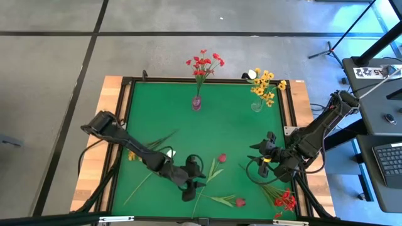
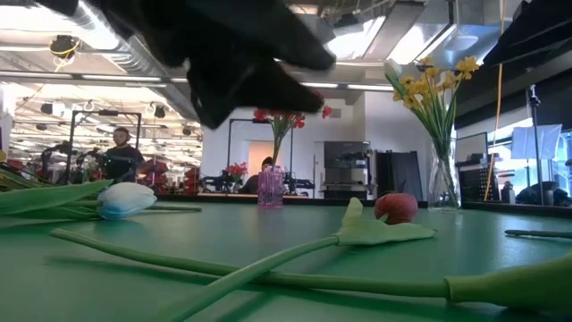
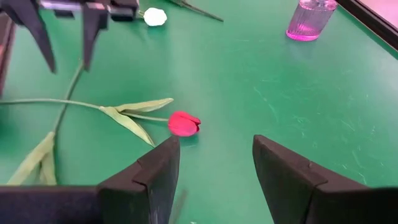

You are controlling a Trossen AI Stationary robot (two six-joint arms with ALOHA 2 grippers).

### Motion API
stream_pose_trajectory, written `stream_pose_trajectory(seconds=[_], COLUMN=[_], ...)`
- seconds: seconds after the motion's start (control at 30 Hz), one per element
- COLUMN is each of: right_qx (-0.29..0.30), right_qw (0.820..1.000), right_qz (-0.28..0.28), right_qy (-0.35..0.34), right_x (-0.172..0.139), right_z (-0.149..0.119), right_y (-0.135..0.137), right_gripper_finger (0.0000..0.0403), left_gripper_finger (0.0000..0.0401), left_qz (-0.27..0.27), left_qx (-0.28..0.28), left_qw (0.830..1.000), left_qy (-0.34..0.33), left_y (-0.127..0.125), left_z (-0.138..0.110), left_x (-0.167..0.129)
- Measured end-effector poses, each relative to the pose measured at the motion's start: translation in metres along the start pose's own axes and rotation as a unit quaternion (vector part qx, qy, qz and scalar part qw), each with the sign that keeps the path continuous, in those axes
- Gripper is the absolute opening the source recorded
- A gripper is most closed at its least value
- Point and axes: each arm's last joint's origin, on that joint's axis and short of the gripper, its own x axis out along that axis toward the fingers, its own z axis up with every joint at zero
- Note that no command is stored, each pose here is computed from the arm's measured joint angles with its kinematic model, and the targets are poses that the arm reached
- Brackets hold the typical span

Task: Sort flowers into vase by color
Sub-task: Put the top red flower into the pink vase

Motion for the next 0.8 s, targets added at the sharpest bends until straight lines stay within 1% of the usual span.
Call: stream_pose_trajectory(seconds=[0.13,0.27,0.37,0.43,0.57,0.8], right_qx=[0.006,0.019,-0.001,-0.014,-0.044,-0.112], right_qw=[1.000,0.999,0.999,0.999,0.998,0.988], right_qz=[0.005,0.020,0.039,0.041,0.037,0.094], right_qy=[-0.004,-0.016,-0.008,-0.003,0.009,0.045], right_x=[0.000,0.002,0.012,0.018,0.038,0.092], right_z=[0.001,0.004,0.007,0.008,0.009,0.009], right_y=[0.001,0.006,0.013,0.016,0.021,0.036], right_gripper_finger=[0.0202,0.0202,0.0202,0.0202,0.0202,0.0202], left_gripper_finger=[0.0157,0.0157,0.0157,0.0157,0.0157,0.0157], left_qz=[0.022,0.030,0.034,0.039,0.056,0.055], left_qx=[0.002,-0.001,-0.005,-0.012,-0.007,-0.007], left_qw=[1.000,0.999,0.999,0.999,0.997,0.997], left_qy=[0.010,0.013,0.012,0.018,0.043,0.044], left_y=[0.003,0.005,0.007,0.009,0.012,0.012], left_z=[-0.008,-0.009,-0.008,-0.009,-0.014,-0.014], left_x=[0.007,0.009,0.009,0.010,0.009,0.009])
